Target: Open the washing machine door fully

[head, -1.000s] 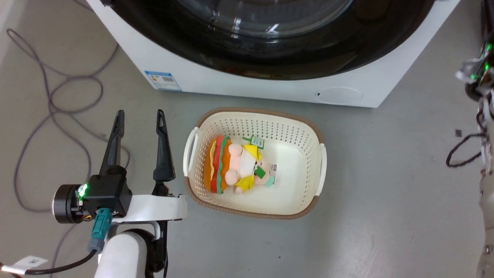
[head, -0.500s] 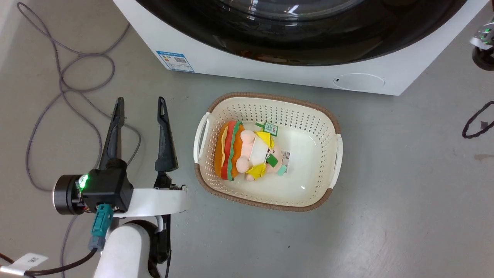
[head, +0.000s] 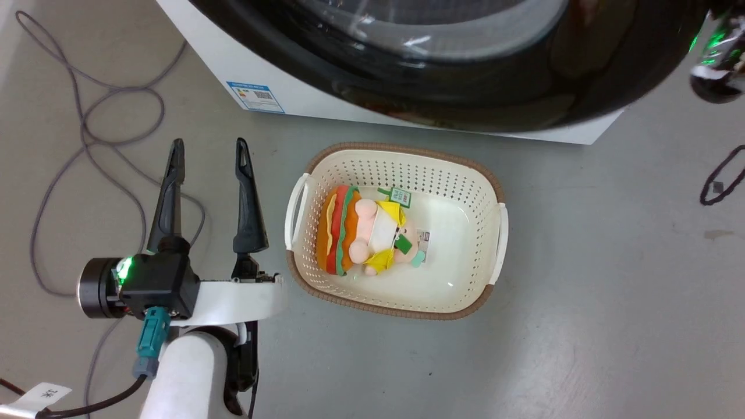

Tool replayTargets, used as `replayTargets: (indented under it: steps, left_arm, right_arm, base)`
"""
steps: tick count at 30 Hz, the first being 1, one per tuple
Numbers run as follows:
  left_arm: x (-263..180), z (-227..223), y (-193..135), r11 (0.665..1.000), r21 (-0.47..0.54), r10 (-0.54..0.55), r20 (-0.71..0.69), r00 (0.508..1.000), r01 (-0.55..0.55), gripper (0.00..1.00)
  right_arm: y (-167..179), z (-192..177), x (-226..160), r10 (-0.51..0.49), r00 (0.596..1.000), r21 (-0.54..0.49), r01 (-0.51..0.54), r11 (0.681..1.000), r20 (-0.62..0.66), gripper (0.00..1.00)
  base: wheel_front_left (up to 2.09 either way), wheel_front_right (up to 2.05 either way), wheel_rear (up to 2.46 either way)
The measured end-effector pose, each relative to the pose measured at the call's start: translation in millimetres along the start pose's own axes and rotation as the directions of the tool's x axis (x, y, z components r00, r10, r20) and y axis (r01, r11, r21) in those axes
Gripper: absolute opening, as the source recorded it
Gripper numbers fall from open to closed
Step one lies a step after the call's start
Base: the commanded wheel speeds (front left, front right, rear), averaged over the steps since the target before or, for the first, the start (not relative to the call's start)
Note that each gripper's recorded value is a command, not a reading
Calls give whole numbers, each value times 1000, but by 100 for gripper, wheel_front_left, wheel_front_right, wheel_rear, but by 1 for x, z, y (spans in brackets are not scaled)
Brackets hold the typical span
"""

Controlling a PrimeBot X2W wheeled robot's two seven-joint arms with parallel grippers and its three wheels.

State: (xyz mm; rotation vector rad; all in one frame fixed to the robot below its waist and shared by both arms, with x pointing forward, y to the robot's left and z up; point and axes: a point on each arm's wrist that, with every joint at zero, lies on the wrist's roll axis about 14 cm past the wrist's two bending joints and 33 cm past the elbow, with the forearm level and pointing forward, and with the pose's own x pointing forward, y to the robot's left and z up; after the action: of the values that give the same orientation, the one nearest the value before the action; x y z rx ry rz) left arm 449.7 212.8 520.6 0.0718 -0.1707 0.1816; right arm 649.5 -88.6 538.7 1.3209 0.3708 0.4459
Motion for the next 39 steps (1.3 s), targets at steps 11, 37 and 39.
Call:
replayTargets:
  steps: [11, 37, 39]
  left_arm:
    - [-6, 18, 2, 1000, -5, -1, 35, 999, 1, 100]
    - [-65, 43, 14, 1000, -20, -15, 47, 999, 16, 100]
    - [-70, 41, 16, 1000, -17, -11, 39, 999, 12, 100]
  right_arm:
    - [9, -47, -30, 14, 986, -27, -19, 999, -168, 0]
    - [56, -198, -148, 123, 853, 7, -139, 990, -508, 0]
    - [60, -210, -153, 137, 841, 18, -149, 989, -523, 0]
  base:
    - [0, 0, 0]
    - [0, 0, 0]
    - [0, 0, 0]
